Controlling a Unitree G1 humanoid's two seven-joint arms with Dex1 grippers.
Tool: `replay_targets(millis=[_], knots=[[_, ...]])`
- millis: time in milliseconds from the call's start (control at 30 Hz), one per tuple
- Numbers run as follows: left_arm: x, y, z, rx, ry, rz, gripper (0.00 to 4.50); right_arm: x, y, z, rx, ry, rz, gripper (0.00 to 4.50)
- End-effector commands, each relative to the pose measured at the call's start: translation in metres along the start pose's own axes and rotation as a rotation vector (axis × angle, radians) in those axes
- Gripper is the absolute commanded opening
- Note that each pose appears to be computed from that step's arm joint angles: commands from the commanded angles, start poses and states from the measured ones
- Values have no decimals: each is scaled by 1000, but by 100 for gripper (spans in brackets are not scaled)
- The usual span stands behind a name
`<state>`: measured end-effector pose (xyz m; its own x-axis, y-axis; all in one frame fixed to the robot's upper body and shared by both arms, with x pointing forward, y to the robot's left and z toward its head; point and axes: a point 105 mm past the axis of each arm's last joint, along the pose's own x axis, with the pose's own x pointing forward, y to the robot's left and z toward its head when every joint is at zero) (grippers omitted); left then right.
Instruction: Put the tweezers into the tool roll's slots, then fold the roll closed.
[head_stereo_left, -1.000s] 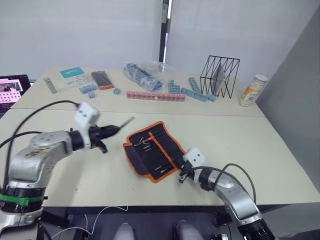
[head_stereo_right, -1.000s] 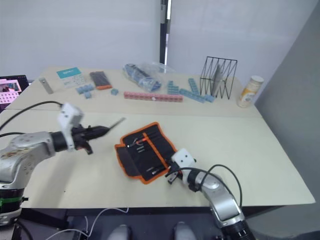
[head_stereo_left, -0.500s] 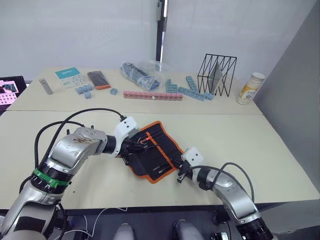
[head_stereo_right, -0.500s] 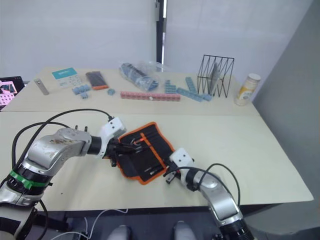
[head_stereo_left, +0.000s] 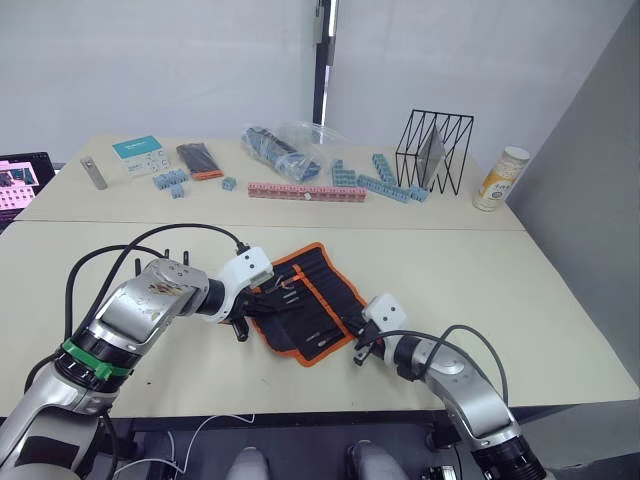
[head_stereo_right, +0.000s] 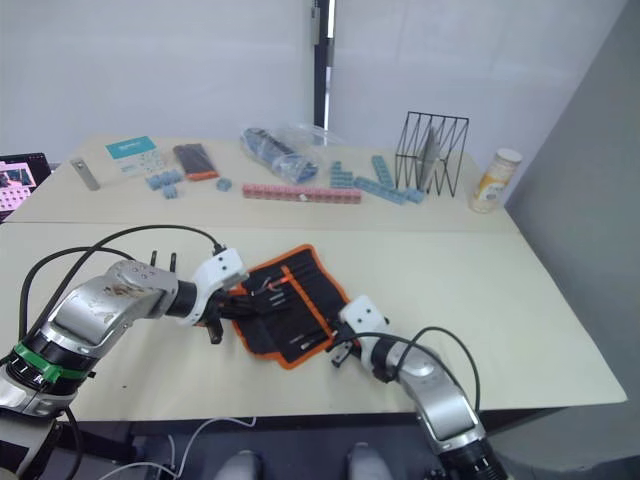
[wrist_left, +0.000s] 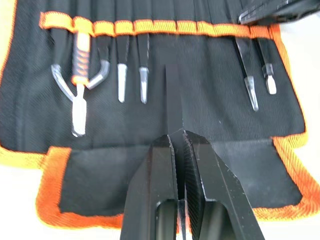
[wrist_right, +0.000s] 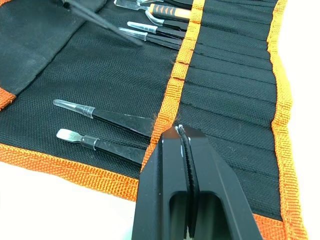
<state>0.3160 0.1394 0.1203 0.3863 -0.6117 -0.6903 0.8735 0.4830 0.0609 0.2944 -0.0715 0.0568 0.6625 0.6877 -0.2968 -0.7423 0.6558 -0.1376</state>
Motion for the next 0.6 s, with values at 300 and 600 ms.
replay_targets(millis=[300,600], knots=[[22,8,20,76,-4,33,1,-6,21,-74,130,296,37,0],[43,8,34,137,-14,33,1,-6,24,-73,134,296,37,0]])
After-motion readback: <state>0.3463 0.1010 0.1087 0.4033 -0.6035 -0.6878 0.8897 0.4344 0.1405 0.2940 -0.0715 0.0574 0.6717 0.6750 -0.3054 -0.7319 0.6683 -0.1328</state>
